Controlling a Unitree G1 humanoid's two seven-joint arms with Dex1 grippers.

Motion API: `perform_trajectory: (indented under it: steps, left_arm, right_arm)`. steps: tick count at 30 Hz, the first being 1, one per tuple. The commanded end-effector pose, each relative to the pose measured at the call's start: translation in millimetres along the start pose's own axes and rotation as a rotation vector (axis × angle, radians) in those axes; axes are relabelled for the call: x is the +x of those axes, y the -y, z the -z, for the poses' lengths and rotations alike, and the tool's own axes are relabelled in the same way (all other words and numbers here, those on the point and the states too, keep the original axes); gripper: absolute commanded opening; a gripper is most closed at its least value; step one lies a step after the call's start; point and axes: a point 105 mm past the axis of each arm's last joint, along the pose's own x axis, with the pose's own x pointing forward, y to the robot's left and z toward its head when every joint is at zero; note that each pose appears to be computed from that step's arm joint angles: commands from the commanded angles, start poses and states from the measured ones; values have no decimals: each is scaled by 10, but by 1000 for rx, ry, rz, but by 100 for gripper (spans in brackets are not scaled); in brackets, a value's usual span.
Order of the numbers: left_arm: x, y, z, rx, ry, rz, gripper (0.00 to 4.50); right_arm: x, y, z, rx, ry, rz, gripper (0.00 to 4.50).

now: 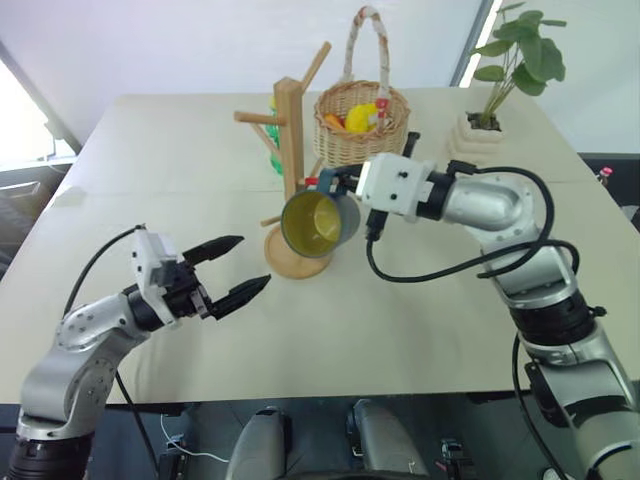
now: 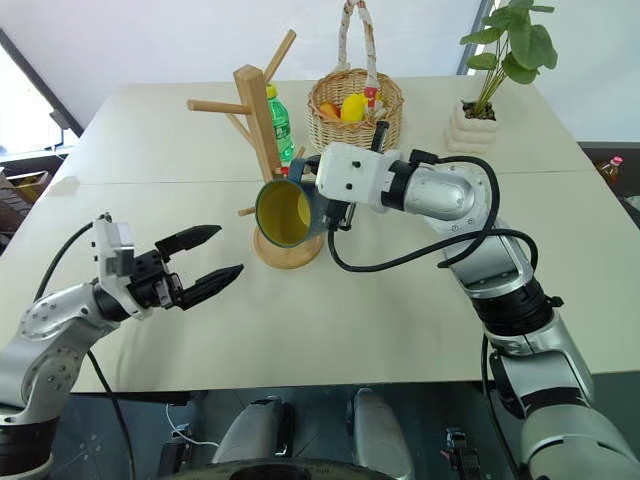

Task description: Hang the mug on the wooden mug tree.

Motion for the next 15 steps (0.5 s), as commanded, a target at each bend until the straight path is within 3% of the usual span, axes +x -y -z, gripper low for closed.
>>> perform_trajectory:
  steps: [1, 8, 11, 15]
  left_arm:
    - [-16, 7, -164, 45, 36, 3, 450]
    - [-20, -1, -180, 50, 37, -2, 450]
    - [-21, -3, -181, 50, 36, -3, 450]
    - [-19, -6, -183, 51, 36, -4, 450]
  right_arm:
    - [4, 105, -60, -41, 8, 42, 6]
    - [22, 126, -96, -32, 28, 47, 6]
    - [14, 139, -127, -14, 45, 52, 92]
    - [-11, 177, -165, -35, 54, 65, 289]
